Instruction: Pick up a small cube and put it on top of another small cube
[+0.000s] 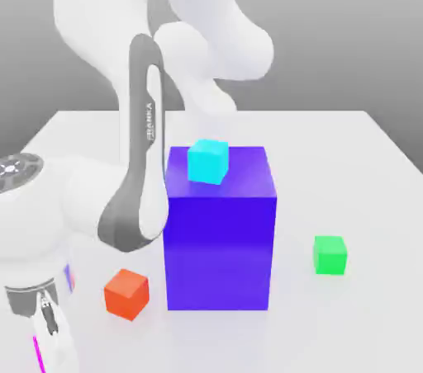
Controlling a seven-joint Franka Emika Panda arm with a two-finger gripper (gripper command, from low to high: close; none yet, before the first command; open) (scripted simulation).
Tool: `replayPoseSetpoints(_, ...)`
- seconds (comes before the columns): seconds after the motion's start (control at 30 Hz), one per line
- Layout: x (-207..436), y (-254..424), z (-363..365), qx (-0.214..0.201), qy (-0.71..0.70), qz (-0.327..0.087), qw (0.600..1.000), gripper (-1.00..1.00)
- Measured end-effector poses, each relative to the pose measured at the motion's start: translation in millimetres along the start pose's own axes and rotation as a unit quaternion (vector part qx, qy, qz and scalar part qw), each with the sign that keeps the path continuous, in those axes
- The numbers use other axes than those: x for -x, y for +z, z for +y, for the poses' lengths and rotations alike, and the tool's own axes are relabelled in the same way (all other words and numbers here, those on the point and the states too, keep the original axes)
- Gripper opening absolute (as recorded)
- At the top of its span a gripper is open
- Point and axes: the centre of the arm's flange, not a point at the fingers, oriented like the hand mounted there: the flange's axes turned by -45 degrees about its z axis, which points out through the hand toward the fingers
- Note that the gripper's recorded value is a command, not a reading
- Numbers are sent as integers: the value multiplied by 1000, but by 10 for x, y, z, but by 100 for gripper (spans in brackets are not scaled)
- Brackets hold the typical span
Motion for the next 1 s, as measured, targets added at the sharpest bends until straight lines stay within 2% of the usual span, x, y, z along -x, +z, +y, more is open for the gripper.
replayPoseSetpoints(0.13, 23, -503, -103, -6, -14, 5, 1000, -100)
replayPoseSetpoints(0.23, 515, -783, -629, -33, -100, 7, 994, -100)
replayPoseSetpoints(0.47, 2169, -1190, -1347, -71, -311, -3, 948, -100)
replayPoseSetpoints(0.57, 3469, -1342, -1510, -79, -460, -7, 884, -100)
replayPoseSetpoints(0.63, 4195, -1387, -1323, -74, -545, -6, 835, -100)
replayPoseSetpoints(0.77, 4869, -1290, -815, -46, -639, 4, 768, -100)
replayPoseSetpoints(0.87, 4838, -1060, -495, -8, -638, 1, 770, -100)
replayPoseSetpoints(1.0, 4800, -866, -470, 1, -634, 4, 773, -100)
